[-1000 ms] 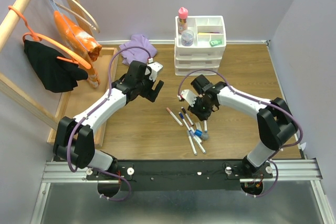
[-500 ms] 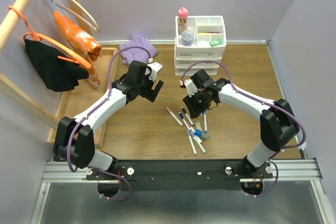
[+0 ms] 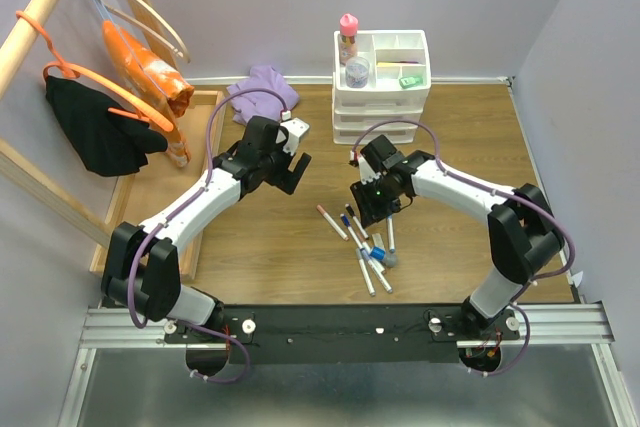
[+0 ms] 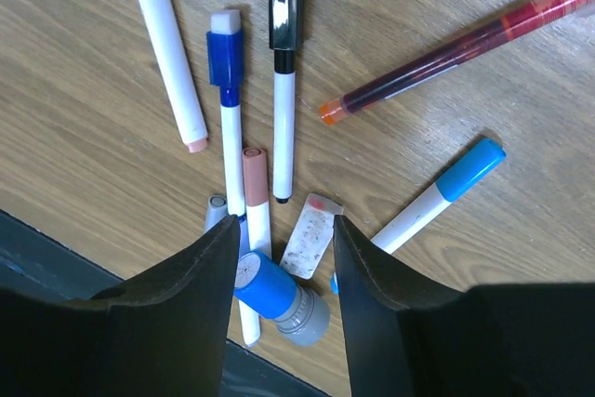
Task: Sort the stationery into containers
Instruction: Pick up the stationery from the center of the board, then place the stationery in the storage box.
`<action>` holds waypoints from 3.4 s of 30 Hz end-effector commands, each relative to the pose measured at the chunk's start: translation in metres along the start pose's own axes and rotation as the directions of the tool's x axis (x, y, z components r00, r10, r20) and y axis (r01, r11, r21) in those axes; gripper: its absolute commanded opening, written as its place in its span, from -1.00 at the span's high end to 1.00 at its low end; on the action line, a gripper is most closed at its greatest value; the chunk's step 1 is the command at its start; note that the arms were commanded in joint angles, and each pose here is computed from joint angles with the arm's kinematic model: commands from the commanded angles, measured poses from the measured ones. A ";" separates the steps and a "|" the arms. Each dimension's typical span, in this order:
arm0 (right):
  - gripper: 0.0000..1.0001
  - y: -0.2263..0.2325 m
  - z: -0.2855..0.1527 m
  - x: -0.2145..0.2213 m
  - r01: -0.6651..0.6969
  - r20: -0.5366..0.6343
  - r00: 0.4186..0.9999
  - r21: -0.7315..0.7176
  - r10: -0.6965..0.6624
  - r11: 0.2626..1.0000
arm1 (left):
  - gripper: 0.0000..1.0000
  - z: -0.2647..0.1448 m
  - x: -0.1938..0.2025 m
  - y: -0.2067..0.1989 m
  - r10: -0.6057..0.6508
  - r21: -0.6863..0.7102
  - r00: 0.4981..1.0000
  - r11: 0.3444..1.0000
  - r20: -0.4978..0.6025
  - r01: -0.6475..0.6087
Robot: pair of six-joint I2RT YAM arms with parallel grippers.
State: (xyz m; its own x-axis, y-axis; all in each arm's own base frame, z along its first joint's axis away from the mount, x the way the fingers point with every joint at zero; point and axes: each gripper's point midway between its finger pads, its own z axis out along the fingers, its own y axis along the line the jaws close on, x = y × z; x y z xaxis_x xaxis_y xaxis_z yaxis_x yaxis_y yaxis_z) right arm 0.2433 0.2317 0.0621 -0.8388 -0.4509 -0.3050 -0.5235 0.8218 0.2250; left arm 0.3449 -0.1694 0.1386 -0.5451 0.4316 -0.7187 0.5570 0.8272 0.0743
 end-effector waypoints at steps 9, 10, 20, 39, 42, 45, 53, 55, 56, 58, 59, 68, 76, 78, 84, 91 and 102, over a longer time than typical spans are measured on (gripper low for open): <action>0.00 -0.018 0.020 0.041 -0.071 -0.125 0.989 0.095 0.082 0.993 | -0.96 -0.002 0.002 0.003 0.013 -0.024 1.000 1.000 0.009 -0.013; 0.00 -0.019 0.020 0.043 -0.076 -0.131 0.987 0.097 0.088 0.992 | -0.96 -0.002 0.002 0.003 0.015 -0.025 1.000 1.000 0.010 -0.015; 0.02 -0.023 0.033 0.047 -0.079 -0.155 0.983 0.111 0.095 0.991 | -0.97 0.001 0.001 0.003 0.008 -0.024 1.000 1.000 0.009 -0.007; 0.99 -0.021 -0.030 -0.029 -0.009 0.073 0.997 0.163 -0.003 0.987 | -0.96 -0.004 -0.007 0.006 0.000 -0.009 1.000 1.000 0.006 0.000; 0.99 -0.023 -0.076 -0.085 -0.020 0.234 0.972 0.167 -0.019 0.986 | -0.96 -0.006 -0.012 0.008 -0.002 -0.004 1.000 1.000 -0.004 0.002; 0.99 -0.036 -0.122 -0.145 -0.055 0.410 0.911 0.195 -0.031 0.979 | -0.96 -0.007 -0.017 0.009 0.013 -0.001 1.000 1.000 0.006 -0.013; 0.99 -0.136 -0.218 -0.269 -0.262 0.719 0.695 0.276 -0.018 0.925 | -0.95 -0.009 -0.023 0.007 0.021 0.018 1.000 1.000 0.005 -0.021; 0.99 -0.157 -0.243 -0.287 -0.307 0.772 0.635 0.285 -0.028 0.908 | -0.95 -0.011 -0.025 0.007 0.022 0.019 1.000 1.000 0.007 -0.022; 0.99 -0.167 -0.237 -0.294 -0.319 0.773 0.634 0.293 -0.027 0.902 | -0.95 -0.010 -0.025 0.007 0.024 0.020 1.000 1.000 0.004 -0.024; 0.99 -0.181 -0.248 -0.303 -0.344 0.798 0.601 0.309 -0.045 0.887 | -0.95 -0.010 -0.025 0.006 0.023 0.021 1.000 1.000 0.003 -0.023; 0.99 -0.189 -0.244 -0.304 -0.358 0.795 0.605 0.331 -0.053 0.873 | -0.95 -0.010 -0.026 0.007 0.023 0.021 1.000 1.000 0.004 -0.023; 0.99 -0.219 -0.230 -0.301 -0.388 0.776 0.624 0.405 -0.088 0.828 | -0.95 -0.008 -0.025 0.006 0.014 0.020 1.000 1.000 0.002 -0.014; 0.95 -0.230 -0.212 -0.289 -0.407 0.765 0.640 0.422 -0.076 0.810 | -0.95 -0.006 -0.030 0.005 0.011 0.025 1.000 1.000 0.007 -0.011; 0.64 -0.230 -0.213 -0.288 -0.412 0.767 0.637 0.424 -0.078 0.807 | -0.95 -0.005 -0.031 0.004 0.015 0.027 1.000 1.000 0.008 -0.015; 0.17 -0.224 -0.228 -0.287 -0.419 0.782 0.618 0.411 -0.078 0.810 | -0.95 -0.004 -0.031 0.001 0.014 0.033 1.000 0.999 0.010 -0.015; 0.12 -0.213 -0.258 -0.282 -0.444 0.813 0.578 0.385 -0.069 0.809 | -0.95 -0.004 -0.035 -0.001 0.010 0.038 1.000 0.999 0.024 -0.011; 0.27 -0.185 -0.244 -0.260 -0.344 0.777 0.629 0.320 -0.037 0.883 | -0.95 -0.005 -0.038 -0.006 0.000 0.048 0.999 0.999 0.043 -0.003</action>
State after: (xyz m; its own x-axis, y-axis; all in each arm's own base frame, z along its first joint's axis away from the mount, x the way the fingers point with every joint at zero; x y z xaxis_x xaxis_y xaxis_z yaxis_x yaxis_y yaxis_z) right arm 0.5363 0.0996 0.3556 -0.3024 -0.0236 -0.9529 -0.0316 0.9994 -0.0148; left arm 0.3570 -0.1779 0.1559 -0.5460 0.4390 -0.7136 0.5750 0.8158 0.0619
